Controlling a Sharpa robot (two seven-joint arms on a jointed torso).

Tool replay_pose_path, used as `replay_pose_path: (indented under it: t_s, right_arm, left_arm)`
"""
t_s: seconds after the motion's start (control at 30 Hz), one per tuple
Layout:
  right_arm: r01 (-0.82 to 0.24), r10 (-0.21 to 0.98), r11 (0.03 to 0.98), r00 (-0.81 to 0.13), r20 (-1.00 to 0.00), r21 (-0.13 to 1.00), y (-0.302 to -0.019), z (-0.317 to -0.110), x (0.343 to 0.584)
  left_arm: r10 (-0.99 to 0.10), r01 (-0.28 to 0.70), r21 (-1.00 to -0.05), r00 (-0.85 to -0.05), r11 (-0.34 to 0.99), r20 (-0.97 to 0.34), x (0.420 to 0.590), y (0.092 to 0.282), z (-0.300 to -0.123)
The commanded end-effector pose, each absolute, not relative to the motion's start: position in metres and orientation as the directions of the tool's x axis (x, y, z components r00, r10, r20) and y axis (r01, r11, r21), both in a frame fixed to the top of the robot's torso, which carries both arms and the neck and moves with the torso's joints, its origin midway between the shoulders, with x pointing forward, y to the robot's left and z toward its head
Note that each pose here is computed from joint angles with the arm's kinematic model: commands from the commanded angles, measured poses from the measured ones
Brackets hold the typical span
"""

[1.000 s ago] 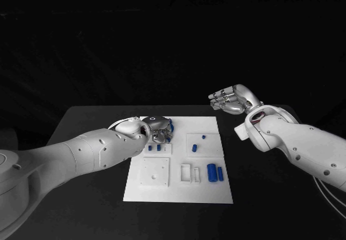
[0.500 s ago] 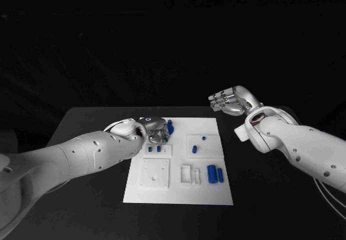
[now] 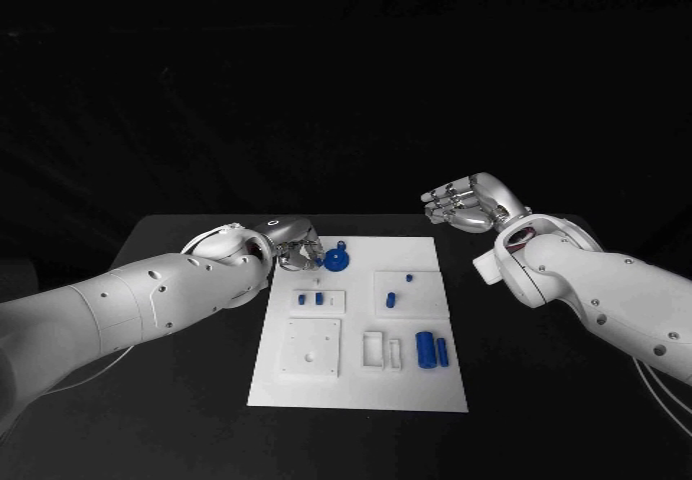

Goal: Assemble the parts on the task board

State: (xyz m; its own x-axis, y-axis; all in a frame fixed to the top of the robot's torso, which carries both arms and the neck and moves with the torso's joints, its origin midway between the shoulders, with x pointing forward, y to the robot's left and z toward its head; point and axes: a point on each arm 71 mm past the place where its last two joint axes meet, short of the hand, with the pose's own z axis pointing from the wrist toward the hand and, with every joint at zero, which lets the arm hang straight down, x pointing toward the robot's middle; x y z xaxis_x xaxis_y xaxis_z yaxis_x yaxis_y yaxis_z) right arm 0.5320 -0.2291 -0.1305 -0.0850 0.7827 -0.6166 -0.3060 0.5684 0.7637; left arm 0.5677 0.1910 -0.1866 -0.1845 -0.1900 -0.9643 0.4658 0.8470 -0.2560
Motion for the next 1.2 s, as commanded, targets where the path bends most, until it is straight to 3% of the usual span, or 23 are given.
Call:
replay_pose_path:
  t_s: [0.03,0.43,1.2]
  right_arm:
    - [-0.31,0.777,0.57,-0.097,-0.622,0.761,-0.229,-0.131,0.531]
    - [-0.31,0.777,0.57,-0.098,-0.622,0.761,-0.228,-0.131,0.532]
    - [-0.313,0.778,0.566,-0.101,-0.62,0.763,-0.226,-0.131,0.532]
  left_arm:
    - [-0.189,0.446,-0.274,-0.226,0.852,-0.956,0.566,0.195,-0.187]
    - [-0.167,0.435,-0.263,-0.247,0.861,-0.955,0.566,0.202,-0.189]
    - [-0.138,0.453,-0.252,-0.269,0.855,-0.953,0.565,0.192,-0.206]
